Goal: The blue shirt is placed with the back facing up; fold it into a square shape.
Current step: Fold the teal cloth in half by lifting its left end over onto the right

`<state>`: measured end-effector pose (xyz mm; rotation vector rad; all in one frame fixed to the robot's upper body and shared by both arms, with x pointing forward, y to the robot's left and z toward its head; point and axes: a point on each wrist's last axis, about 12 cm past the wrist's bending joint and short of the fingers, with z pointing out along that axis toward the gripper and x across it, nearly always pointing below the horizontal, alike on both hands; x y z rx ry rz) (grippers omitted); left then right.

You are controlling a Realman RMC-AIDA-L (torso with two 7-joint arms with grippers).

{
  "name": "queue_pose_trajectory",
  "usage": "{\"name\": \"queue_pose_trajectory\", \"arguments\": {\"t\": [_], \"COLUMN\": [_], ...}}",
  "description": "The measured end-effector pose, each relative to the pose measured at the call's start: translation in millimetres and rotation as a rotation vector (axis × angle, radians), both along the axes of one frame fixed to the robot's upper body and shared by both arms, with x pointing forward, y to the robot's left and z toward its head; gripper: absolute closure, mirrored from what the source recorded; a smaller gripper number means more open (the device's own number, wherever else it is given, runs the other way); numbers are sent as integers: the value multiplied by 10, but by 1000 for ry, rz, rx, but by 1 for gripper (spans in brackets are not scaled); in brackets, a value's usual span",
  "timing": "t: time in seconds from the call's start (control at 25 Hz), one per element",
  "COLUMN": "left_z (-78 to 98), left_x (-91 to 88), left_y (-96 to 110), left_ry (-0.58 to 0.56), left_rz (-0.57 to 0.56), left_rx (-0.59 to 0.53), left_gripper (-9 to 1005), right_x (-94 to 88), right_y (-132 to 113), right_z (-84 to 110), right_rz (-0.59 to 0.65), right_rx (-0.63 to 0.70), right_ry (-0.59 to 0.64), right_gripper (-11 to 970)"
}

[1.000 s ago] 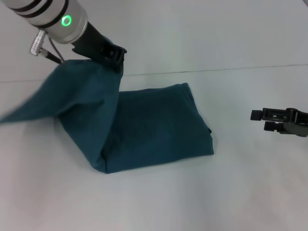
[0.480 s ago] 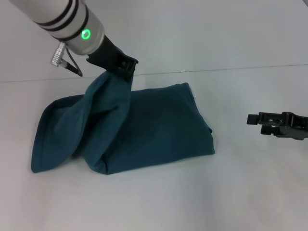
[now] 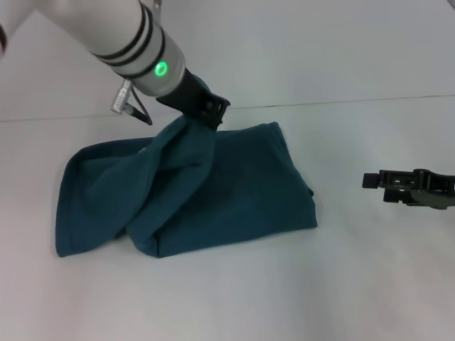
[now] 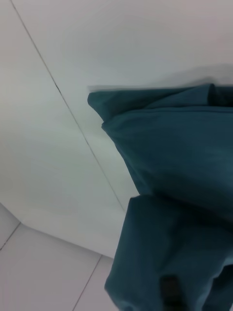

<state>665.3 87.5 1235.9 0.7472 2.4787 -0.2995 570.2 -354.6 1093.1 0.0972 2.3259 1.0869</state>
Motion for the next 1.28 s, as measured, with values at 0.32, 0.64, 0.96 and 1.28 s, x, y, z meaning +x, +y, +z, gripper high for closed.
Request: {"name": "queue_pose_trajectory", "arguments": {"t": [0.32,0.64,0.96,1.28], "left_z": [-100,-108,-49,48], "left_x": [-40,-61,-68,-52], "left_y": [-123,-204,-259,38], "left_ry": [16,3,1,-8], "left_rz": [-57,-87,-95,-17], "left_rx": [-23,-33,-106,-238], "left_gripper": [734,715,632,459], "right_x": [-7,8,22,30], "right_y": [-11,-8,-9,-11], "right_z": [-12,-10,-9,-3], "right_rz": [-3,-8,-14,-15], "right_rx": [-8,-12,-17,-18], "right_ry": [5,1,-2,-4], "right_gripper": [76,76,76,76]}}
